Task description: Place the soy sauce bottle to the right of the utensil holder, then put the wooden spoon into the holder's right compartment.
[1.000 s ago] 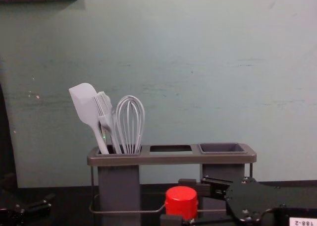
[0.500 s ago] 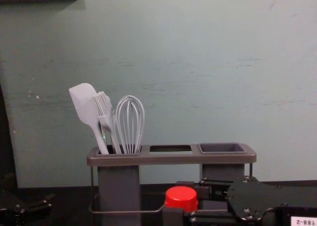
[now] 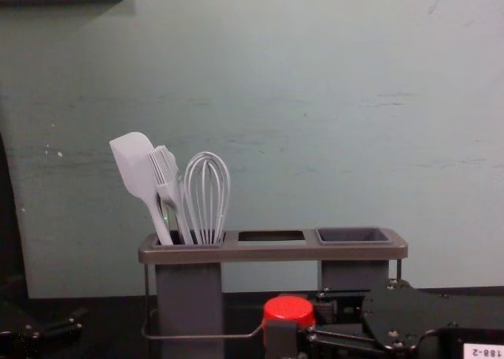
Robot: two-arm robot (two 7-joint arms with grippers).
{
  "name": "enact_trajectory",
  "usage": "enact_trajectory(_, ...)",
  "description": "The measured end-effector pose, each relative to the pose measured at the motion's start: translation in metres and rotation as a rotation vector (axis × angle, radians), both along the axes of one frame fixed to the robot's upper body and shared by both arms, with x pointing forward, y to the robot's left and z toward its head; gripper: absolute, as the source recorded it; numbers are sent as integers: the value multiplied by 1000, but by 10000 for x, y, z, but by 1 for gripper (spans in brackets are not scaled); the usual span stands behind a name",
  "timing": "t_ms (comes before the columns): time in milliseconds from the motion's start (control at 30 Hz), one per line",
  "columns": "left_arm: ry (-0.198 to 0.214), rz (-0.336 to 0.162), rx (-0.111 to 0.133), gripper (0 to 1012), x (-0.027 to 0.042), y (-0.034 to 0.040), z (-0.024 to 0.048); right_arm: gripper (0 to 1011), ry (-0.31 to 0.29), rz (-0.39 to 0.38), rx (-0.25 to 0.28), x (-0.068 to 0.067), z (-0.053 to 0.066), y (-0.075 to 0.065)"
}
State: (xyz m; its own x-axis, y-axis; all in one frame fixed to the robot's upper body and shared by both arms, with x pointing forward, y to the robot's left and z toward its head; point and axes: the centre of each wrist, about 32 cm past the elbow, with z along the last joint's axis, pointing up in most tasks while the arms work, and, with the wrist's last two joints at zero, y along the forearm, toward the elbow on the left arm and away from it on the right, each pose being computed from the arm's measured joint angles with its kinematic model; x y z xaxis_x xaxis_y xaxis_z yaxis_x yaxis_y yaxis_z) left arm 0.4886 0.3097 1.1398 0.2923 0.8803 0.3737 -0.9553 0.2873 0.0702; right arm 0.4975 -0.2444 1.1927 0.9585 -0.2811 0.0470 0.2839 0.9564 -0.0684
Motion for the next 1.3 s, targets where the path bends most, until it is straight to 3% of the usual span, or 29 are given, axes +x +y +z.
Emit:
enact_trajectory(300,0,0,0,1005,0,0,0,378,-7,-13,3,-15,24,-24)
enact_trajectory(533,0,0,0,1005,0,0,0,378,-18,-48,8,-97,106,-150)
enact_trajectory(733,0,0,0,1005,0,0,0,378,-22,-133,-7,-241,184,-426)
enact_trajectory(833,0,0,0,1005,0,0,0,378,-20,-205,-12,-306,198,-654)
enact_trajectory(1067,0,0,0,1005,0,0,0,378,-41,-320,-11,-346,232,-1018)
enact_trajectory(1300,0,0,0,1005,0,0,0,378,-65,-361,-10,-329,278,-1156)
